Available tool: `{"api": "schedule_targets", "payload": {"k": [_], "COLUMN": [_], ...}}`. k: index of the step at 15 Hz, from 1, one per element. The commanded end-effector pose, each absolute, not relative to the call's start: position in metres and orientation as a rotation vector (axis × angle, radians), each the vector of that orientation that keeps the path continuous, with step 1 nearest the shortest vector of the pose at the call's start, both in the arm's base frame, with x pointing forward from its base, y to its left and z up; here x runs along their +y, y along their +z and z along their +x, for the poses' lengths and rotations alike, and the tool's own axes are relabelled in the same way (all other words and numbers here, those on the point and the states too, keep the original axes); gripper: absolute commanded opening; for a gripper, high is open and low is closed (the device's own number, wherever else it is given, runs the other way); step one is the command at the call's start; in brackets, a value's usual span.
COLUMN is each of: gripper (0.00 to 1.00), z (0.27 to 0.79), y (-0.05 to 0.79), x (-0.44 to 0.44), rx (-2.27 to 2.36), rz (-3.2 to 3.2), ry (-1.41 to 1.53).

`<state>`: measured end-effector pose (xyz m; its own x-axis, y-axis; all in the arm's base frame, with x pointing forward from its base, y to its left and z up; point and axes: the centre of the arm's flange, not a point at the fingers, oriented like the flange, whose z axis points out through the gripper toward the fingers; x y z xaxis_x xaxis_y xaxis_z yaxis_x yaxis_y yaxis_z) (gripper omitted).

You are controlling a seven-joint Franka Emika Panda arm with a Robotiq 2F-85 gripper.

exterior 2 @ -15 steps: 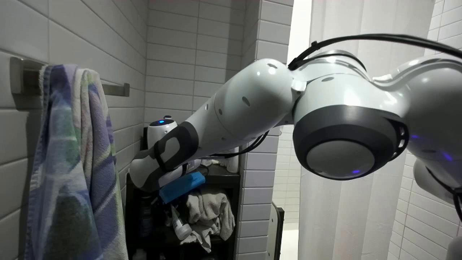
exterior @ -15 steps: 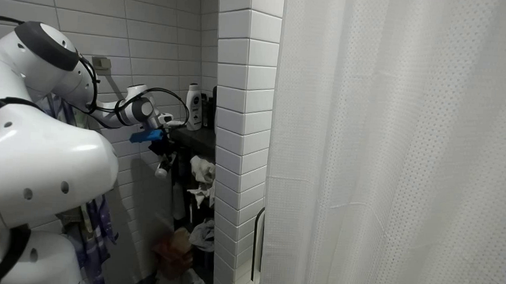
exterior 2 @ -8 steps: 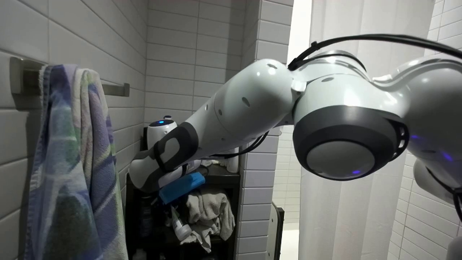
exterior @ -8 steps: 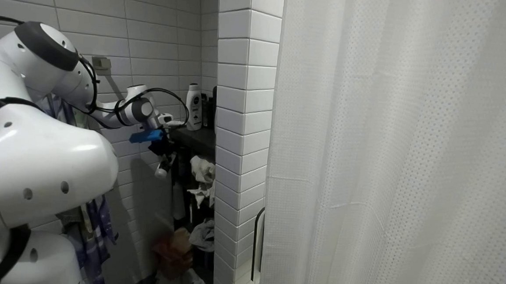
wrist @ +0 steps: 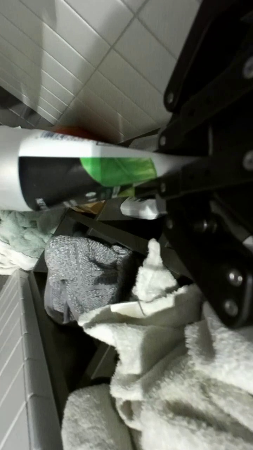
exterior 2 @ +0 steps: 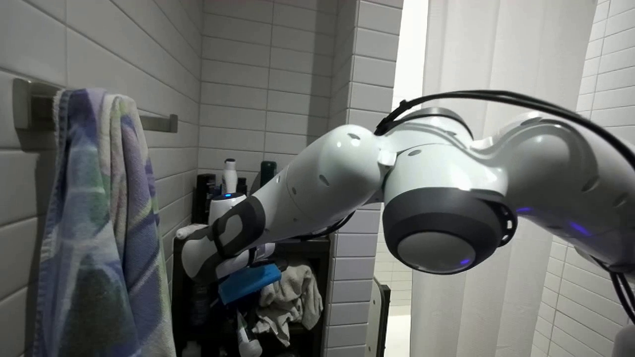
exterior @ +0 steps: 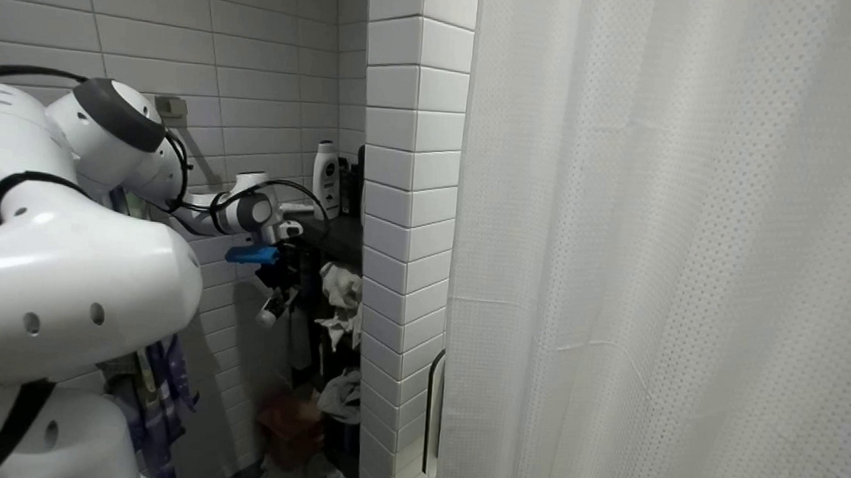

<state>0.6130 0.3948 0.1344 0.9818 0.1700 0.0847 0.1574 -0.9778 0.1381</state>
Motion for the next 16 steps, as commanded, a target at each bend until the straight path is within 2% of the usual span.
{"api": "schedule_targets", "payload": {"k": [1, 7, 16], "gripper": [0.03, 0.03, 0.03], "z": [0.653, 0.669, 0.662], "y": [0.101, 0.122, 0.142], "x": [0.402, 0.414, 0.432], "rx": [0.062, -0.145, -0.272], "rz": [3.0, 2.919, 2.732], "ry": [0.173, 0.477, 0.818]}}
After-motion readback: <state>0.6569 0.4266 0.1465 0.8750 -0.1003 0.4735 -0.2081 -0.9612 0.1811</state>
